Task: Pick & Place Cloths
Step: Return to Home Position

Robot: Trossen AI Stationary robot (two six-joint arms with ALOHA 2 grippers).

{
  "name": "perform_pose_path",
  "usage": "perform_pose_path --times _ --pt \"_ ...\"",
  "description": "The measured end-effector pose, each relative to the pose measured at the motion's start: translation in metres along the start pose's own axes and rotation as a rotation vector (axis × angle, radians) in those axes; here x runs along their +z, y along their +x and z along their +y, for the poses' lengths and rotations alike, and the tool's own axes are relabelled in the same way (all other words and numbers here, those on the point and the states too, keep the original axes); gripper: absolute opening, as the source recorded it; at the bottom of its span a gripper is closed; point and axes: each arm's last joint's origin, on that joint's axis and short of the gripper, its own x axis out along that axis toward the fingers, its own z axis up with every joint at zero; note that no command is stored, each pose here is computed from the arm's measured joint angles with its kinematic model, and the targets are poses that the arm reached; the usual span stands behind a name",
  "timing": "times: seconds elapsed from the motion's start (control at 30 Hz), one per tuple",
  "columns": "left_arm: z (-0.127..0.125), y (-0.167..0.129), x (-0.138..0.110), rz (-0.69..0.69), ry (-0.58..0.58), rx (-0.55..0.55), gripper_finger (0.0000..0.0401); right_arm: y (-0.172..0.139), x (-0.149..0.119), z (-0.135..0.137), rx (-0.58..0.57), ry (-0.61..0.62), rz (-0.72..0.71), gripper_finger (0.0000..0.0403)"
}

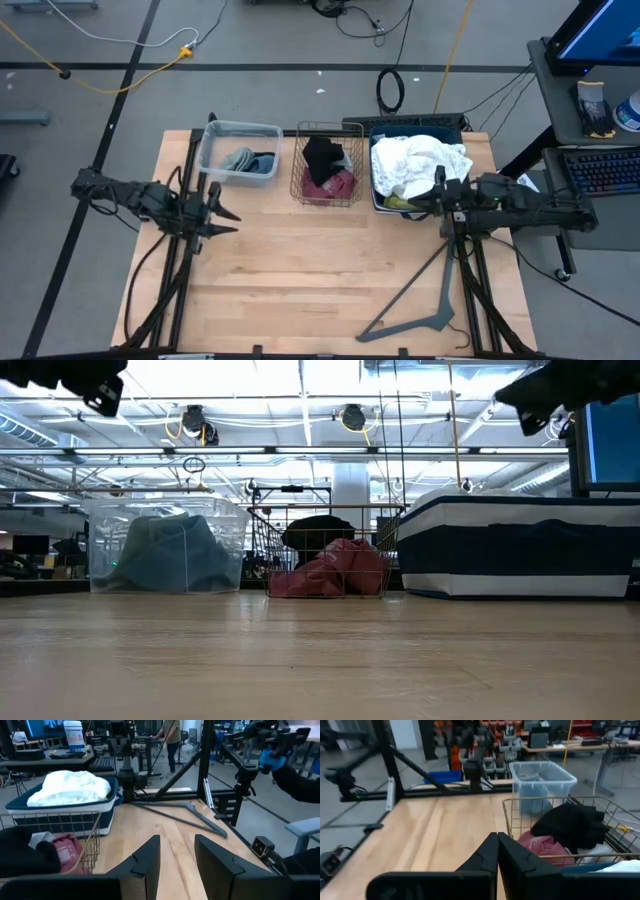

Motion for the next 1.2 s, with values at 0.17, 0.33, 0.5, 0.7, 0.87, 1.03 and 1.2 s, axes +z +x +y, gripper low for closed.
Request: perform_pose_path --times 0.17,0.33,0.5,0.7,0.87,1.03,1.2 --pt "0.001 -0.007 -0.017 -0.039 0.000 -0.013 0.0124 -0.007 -0.008 0.006 0.108 0.009 0.011 0.0001" --pt "0.001 -0.009 -0.033 -0.062 0.018 -0.050 0.0124 -0.001 -0.032 0.009 0.170 0.003 0.030 0.0000" --pt "0.001 -0.009 -0.047 -0.076 0.023 -0.050 0.0124 0.002 -0.049 0.011 0.194 -0.007 0.018 0.0000" --pt "0.001 -0.009 -0.055 -0.092 0.061 -0.038 0.0124 0.004 -0.063 0.010 0.199 -0.042 0.038 0.0000" --pt "0.004 -0.008 -0.060 -0.086 0.061 -0.003 0.0124 0.004 -0.064 0.010 0.201 -0.095 0.027 0.0000" --pt "0.007 -0.004 -0.071 -0.049 0.043 0.040 0.0124 0.002 -0.064 0.010 0.202 -0.124 0.008 0.0000" --pt "0.011 -0.004 -0.071 -0.049 0.057 0.070 0.0124 0.002 -0.066 0.010 0.202 -0.136 0.013 0.0000"
